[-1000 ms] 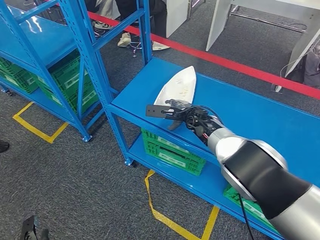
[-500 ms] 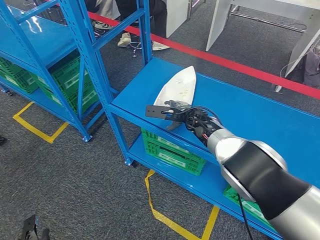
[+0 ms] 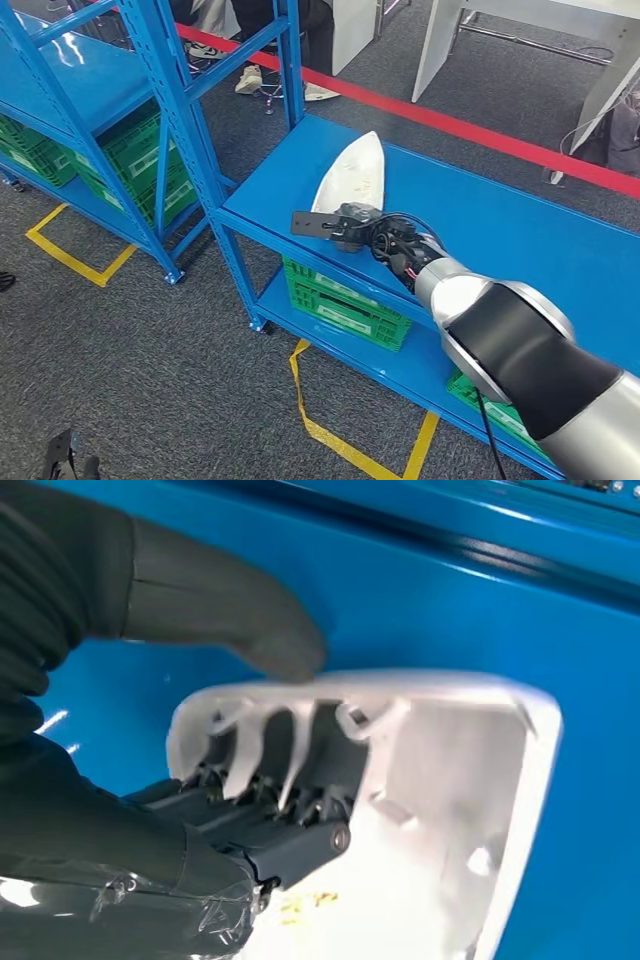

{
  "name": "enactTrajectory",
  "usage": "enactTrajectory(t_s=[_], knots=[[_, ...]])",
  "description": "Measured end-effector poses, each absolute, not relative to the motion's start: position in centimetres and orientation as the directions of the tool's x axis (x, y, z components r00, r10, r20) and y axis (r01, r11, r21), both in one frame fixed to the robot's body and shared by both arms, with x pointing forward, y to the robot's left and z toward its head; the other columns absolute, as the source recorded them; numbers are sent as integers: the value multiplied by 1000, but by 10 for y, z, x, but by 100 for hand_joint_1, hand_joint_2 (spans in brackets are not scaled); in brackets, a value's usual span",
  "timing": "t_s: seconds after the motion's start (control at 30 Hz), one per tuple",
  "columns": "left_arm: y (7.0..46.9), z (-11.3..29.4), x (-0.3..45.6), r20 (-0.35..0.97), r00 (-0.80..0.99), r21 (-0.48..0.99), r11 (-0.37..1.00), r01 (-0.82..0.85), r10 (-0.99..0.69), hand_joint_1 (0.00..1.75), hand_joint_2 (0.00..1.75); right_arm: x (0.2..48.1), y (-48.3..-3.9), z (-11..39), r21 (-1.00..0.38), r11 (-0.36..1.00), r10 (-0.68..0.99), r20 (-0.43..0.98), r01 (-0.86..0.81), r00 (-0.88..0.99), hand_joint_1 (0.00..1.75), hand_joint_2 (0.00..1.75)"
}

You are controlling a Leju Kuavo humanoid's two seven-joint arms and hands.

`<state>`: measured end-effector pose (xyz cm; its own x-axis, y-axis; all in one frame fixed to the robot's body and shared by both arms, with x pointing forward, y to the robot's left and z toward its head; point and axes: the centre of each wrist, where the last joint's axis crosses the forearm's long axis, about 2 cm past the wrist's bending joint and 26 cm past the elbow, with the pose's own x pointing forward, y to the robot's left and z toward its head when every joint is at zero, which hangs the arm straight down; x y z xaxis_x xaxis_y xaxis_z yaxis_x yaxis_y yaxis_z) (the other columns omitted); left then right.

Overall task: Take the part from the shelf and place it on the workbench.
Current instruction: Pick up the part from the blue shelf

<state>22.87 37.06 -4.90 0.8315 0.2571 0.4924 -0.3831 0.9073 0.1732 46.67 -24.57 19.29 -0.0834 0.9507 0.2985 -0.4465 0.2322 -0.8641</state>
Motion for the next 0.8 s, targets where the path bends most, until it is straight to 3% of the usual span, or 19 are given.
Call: enactTrajectory(t_s=[0.8], knots=[[371,-49,229,493,831,171,908,-382,257,0,0,468,-247,195,-865,221,955,287,-451,-82,175,175]])
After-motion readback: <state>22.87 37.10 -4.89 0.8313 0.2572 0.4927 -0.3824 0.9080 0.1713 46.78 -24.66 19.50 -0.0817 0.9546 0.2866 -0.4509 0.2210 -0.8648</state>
